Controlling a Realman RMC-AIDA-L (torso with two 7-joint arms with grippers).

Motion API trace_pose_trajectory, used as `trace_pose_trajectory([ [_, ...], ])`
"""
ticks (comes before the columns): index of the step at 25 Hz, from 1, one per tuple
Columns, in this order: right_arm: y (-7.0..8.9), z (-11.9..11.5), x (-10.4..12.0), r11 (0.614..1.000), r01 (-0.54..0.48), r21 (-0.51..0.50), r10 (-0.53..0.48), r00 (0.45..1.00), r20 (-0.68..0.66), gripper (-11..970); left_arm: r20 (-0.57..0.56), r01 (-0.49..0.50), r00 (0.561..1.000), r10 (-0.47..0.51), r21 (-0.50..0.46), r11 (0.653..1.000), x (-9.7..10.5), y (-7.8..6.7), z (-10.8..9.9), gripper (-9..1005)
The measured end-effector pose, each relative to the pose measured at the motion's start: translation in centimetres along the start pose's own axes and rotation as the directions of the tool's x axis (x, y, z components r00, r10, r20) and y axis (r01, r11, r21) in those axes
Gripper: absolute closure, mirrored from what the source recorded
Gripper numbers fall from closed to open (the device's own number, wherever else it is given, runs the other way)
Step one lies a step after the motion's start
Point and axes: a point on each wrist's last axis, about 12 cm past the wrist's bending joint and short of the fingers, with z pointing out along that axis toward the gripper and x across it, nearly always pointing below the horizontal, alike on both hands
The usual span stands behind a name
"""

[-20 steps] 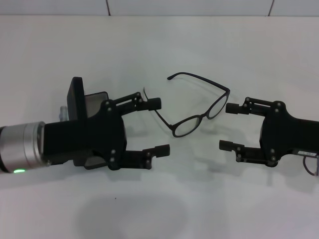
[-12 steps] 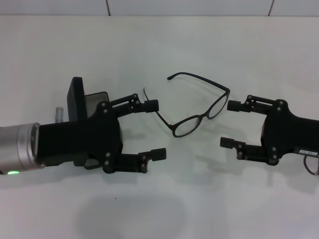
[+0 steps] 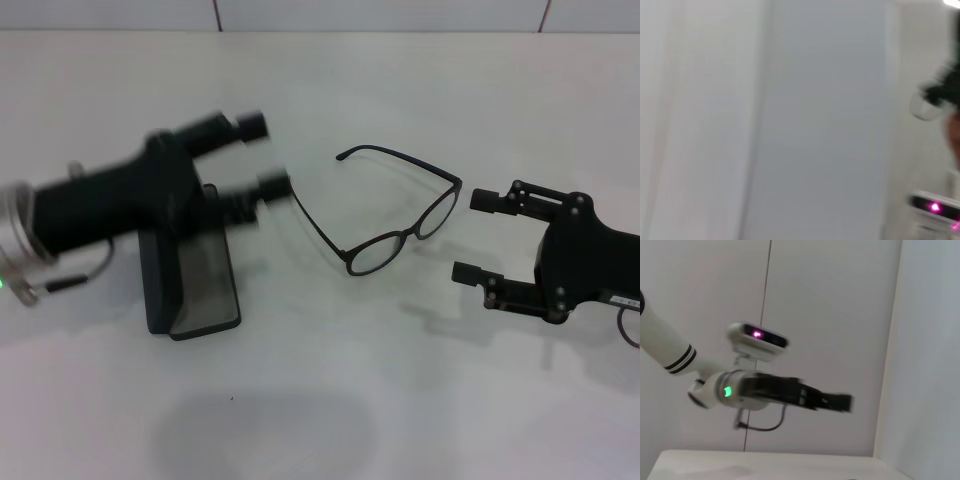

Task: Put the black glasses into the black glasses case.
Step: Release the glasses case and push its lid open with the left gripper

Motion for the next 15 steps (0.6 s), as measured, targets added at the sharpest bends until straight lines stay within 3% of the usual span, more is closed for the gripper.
trace_pose_trajectory([
  [3,0.0,-0.1,0.0,1.000,0.001,0.002,-0.001,1.000,-0.003,269,-0.127,0.164,0.976,-0.179,-0.122,0.979,-2.6,2.3,-0.1,110],
  [6,0.0,-0.3,0.1,1.000,-0.001,0.007,0.001,1.000,-0.009,271,-0.254,0.209,0.926,-0.280,-0.276,0.938,-4.7,3.6,-0.1,111],
  [10,0.1,-0.7,0.2,1.000,0.000,0.016,0.001,1.000,-0.014,275,-0.378,0.183,0.852,-0.361,-0.432,0.883,-6.7,3.5,-0.2,111],
  [15,0.1,-0.8,0.4,1.000,-0.001,0.020,0.002,1.000,-0.022,279,-0.440,0.100,0.790,-0.427,-0.595,0.798,-8.4,2.6,-0.6,118],
])
